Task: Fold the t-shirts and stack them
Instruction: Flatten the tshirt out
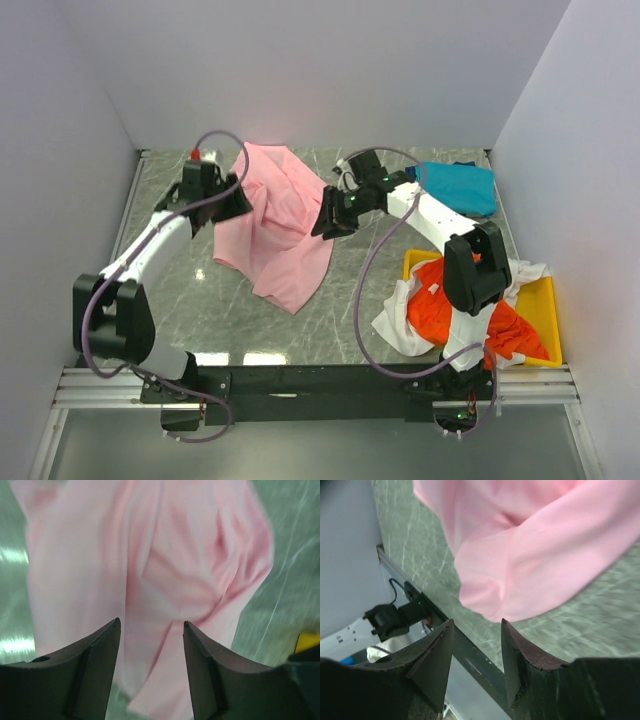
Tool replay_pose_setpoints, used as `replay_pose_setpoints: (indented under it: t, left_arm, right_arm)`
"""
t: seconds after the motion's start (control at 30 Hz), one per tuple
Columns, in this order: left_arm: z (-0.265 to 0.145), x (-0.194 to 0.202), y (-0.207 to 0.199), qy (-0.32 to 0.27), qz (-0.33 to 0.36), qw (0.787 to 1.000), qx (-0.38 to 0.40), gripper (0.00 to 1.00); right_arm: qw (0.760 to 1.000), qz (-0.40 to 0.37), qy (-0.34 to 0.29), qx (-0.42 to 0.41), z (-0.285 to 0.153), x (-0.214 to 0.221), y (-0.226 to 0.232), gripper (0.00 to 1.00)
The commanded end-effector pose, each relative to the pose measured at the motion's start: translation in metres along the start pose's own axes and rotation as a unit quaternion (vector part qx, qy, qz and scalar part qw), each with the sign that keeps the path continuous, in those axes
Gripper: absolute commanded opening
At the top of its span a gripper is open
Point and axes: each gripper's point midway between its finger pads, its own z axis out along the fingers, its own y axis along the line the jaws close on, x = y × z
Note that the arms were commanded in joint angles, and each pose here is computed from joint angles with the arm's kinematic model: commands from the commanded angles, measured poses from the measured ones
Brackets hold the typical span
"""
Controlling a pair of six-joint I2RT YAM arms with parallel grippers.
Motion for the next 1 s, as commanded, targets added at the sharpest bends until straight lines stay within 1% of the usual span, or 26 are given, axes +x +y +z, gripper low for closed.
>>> replay_pose_setpoints:
  t: [0.0,0.03,0.1,0.23,0.3,0.4,0.53,0.97]
  left_arm:
    - [-0.011,0.084,0.020,0.106,-0.039,0.993,-0.015,0.58]
    - [-0.017,0.105,0.026,0.124,-0.048,0.991,-0.014,0.57]
    - [-0.025,0.122,0.017,0.146,-0.063,0.987,0.017,0.55]
    - [-0.045,0.143,0.005,0.162,-0.078,0.982,0.056,0.54]
    - [-0.048,0.152,0.004,0.175,-0.084,0.979,0.057,0.53]
    - [-0.048,0.172,0.009,0.200,-0.100,0.973,0.051,0.48]
    - [-0.047,0.195,0.023,0.233,-0.110,0.966,0.025,0.46]
    - [-0.039,0.220,0.034,0.275,-0.122,0.954,0.005,0.43]
  right_arm:
    - [1.000,-0.017,-0.022,0.000,-0.014,-0.015,-0.003,0.50]
    - [1.000,-0.012,-0.021,0.002,-0.014,-0.016,-0.007,0.50]
    - [1.000,-0.010,-0.028,0.003,-0.017,-0.026,-0.011,0.50]
    - [1.000,0.004,-0.027,-0.002,-0.015,-0.034,-0.016,0.50]
    - [1.000,0.015,-0.025,-0.007,-0.012,-0.036,-0.019,0.50]
    - [0.999,0.028,-0.024,-0.017,-0.008,-0.039,-0.019,0.49]
    - [0.999,0.029,-0.025,-0.021,-0.008,-0.041,-0.018,0.49]
    - [0.999,0.039,-0.032,-0.016,-0.013,-0.036,-0.023,0.49]
